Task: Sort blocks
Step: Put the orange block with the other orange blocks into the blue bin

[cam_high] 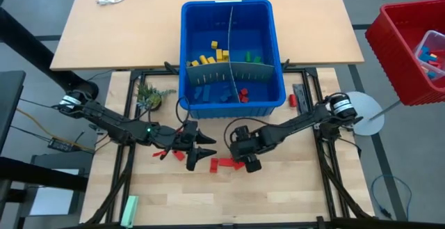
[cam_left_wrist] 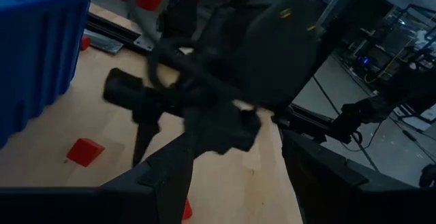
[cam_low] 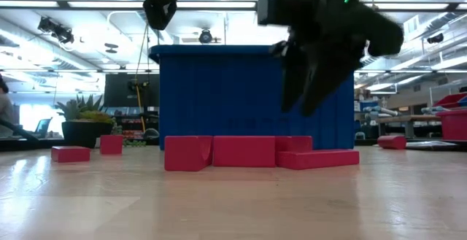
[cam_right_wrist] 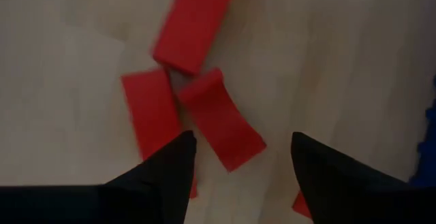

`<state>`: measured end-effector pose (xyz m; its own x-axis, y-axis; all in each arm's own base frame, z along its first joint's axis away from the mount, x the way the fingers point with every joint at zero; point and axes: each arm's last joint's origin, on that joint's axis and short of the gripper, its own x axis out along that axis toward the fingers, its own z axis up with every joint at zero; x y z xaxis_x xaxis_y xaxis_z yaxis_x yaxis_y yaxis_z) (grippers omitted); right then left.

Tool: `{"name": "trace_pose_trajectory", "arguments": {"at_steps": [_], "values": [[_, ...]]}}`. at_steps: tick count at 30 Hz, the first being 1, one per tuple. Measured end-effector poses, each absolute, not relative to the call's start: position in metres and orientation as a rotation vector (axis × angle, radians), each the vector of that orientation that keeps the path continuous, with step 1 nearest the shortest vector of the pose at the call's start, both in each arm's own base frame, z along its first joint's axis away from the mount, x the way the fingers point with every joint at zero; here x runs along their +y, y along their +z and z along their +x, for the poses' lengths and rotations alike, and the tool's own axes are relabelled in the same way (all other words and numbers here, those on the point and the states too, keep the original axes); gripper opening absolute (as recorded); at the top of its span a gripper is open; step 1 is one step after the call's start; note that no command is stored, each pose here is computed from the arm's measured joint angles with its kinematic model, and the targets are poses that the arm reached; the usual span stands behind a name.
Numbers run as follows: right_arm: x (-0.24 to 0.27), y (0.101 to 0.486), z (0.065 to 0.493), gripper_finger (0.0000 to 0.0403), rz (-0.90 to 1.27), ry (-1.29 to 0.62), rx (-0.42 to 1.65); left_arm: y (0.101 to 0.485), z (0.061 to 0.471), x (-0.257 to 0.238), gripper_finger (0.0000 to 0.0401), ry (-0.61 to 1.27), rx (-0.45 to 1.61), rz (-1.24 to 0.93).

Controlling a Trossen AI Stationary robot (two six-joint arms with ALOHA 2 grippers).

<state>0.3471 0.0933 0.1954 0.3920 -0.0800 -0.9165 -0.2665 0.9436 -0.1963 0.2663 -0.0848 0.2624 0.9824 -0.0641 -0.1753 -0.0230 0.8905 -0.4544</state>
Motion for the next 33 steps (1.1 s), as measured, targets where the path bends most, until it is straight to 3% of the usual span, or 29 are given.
{"name": "trace_pose_trajectory", "arguments": {"at_steps": [17,21,27,33], "values": [[0.078,0.153,0.361,0.0214,-0.368,0.234,1.286,0.261,0.266,-0.085,0.0232,-0.029,0.199,-0.469],[0.078,0.15,0.362,0.019,-0.358,0.248,1.292,0.261,0.266,-0.085,0.0232,-0.028,0.201,-0.467],[0.078,0.151,0.362,0.0117,-0.35,0.231,1.291,0.259,0.266,-0.085,0.0232,-0.023,0.219,-0.463],[0.078,0.155,0.358,0.0117,-0.283,0.176,1.31,0.26,0.266,-0.085,0.0232,-0.023,0.217,-0.464]]}}
